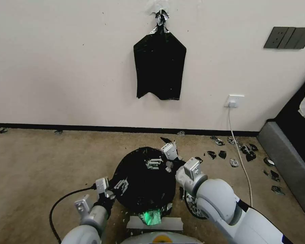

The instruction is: Place a trash bag onto the trash bin.

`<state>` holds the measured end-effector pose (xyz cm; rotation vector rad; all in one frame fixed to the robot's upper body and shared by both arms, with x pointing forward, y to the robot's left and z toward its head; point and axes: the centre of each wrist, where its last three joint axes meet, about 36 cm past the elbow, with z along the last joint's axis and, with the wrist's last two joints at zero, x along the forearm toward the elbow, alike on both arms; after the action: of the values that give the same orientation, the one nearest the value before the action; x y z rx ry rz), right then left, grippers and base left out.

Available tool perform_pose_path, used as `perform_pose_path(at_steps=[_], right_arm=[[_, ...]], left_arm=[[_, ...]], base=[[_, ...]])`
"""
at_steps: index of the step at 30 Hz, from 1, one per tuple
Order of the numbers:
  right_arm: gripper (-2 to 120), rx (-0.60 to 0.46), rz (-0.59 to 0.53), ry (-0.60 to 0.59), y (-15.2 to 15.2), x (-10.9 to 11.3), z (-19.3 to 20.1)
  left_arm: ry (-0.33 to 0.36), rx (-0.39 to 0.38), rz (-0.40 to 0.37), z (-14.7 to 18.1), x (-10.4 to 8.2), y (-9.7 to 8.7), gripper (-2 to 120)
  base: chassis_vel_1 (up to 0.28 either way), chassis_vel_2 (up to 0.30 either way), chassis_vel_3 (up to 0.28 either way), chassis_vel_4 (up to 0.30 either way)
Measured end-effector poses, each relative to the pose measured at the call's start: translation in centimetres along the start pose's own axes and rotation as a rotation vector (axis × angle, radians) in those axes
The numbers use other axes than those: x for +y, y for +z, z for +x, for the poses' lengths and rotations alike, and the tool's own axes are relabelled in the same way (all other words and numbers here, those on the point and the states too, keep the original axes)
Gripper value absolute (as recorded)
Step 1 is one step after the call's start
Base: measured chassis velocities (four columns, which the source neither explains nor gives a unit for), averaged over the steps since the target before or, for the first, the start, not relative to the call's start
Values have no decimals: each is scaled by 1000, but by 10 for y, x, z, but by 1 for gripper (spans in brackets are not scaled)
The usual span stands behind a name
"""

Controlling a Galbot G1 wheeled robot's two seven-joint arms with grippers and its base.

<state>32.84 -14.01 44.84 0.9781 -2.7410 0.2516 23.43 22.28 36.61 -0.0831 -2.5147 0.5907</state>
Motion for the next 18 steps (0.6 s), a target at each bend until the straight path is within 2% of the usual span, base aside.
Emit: perform_pose_path(at_steps=[2,4,6,8,9,10,11,12,13,14,15,16,17,18], right_arm=[[100,1,6,2,-1,-1,0],[100,1,6,2,-1,-2,0],[100,-4,0,23,-2,-2,0],[100,-6,-4,35,-2,-1,0],[100,-10,-11,90,-2,0,2],[100,-10,-11,90,-2,0,2],[100,-15,-16,161,-2,-2,5],[100,-17,-20,184,-1,-3,6],[100,-36,-43,279,3,-7,12],[100,-36,-43,279,3,-7,12],[100,-59,-58,358,7,-11,19],[100,-70,-61,392,10,-13,23],[100,-91,-70,463,20,-15,34],[100,-91,-70,463,20,-15,34]], left_arm=[[3,-8,-18,2,-1,-3,97],[4,-9,-20,2,-1,-3,97],[2,-53,-101,6,0,-7,99],[0,-65,-120,7,1,-7,100],[1,-114,-178,8,3,-9,100],[1,-114,-178,8,3,-9,100],[8,-191,-238,9,9,-12,100],[11,-217,-254,8,11,-13,100],[30,-336,-312,3,23,-17,100],[30,-336,-312,3,23,-17,100],[42,-420,-346,0,33,-22,100],[46,-450,-358,-1,36,-24,100],[51,-526,-379,-1,46,-31,100],[51,-526,-379,-1,46,-31,100]], base=[[0,0,0,0],[0,0,0,0],[0,0,0,0],[0,0,0,0],[0,0,0,0],[0,0,0,0],[0,0,0,0],[0,0,0,0],[0,0,0,0],[0,0,0,0],[0,0,0,0],[0,0,0,0],[0,0,0,0],[0,0,0,0]])
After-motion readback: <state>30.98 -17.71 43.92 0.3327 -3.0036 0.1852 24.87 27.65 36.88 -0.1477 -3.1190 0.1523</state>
